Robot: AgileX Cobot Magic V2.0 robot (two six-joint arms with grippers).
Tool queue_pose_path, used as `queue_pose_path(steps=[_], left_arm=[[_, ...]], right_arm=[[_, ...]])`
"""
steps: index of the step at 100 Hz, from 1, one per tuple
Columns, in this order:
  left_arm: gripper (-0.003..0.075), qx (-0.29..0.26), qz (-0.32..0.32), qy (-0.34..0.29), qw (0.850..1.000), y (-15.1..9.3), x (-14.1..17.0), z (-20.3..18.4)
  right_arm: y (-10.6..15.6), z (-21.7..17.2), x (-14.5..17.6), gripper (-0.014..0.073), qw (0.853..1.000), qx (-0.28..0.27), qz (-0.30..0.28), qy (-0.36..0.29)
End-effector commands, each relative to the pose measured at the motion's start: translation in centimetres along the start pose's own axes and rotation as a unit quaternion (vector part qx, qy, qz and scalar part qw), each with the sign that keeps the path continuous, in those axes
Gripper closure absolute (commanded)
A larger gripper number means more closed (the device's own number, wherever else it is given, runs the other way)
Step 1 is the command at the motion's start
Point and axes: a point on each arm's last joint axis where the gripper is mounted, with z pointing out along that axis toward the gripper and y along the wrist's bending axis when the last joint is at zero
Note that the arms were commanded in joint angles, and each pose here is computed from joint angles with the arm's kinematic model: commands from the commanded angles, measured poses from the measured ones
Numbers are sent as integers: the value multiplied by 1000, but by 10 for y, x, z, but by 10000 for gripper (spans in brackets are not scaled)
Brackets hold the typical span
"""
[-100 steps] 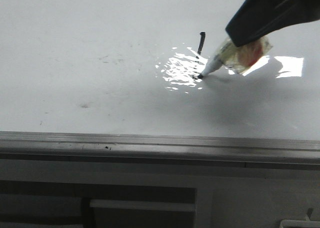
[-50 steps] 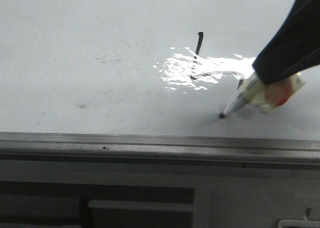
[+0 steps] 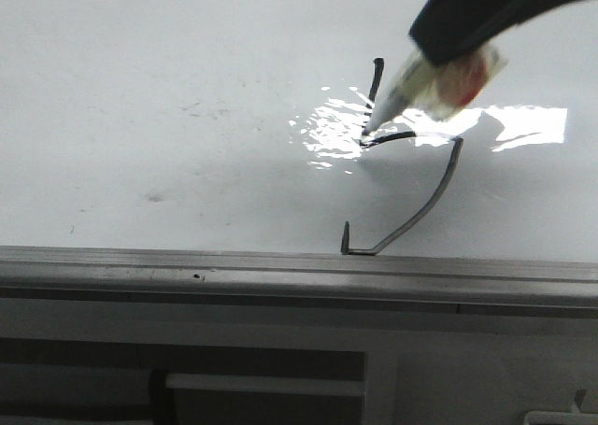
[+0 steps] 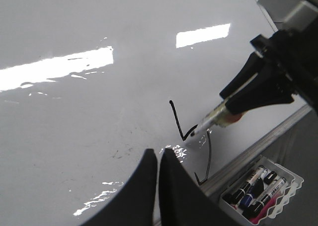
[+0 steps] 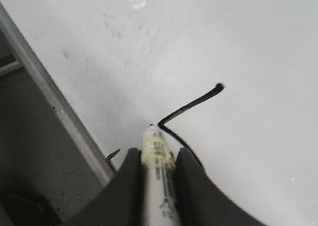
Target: Write number 5 on whiteboard
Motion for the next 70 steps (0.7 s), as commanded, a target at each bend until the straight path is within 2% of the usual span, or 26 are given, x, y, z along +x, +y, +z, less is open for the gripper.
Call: queue_pose_path(steps=[1,16,32,46,70], left_arm=[[741,-17,-13,-39,999,3,-13,-1],[741,-19,-13,-41,999,3,-14,-1],[741,-19,-13,-41,999,3,-14,-1],[741,-18,-13,-41,999,3,-14,-1],[741,-18,-13,-41,999,3,-14,-1]], right_arm=[[-11,-22,-15,655,997,32,-31,-64],[-17,-17,-18,655,993,57,-59,-81],[-28,-4,-18,655,994,74,-41,-76],[-27,-3,-24,658,991,64,-33,-109],[-26,8,-20,658,995,59,-28,-78]])
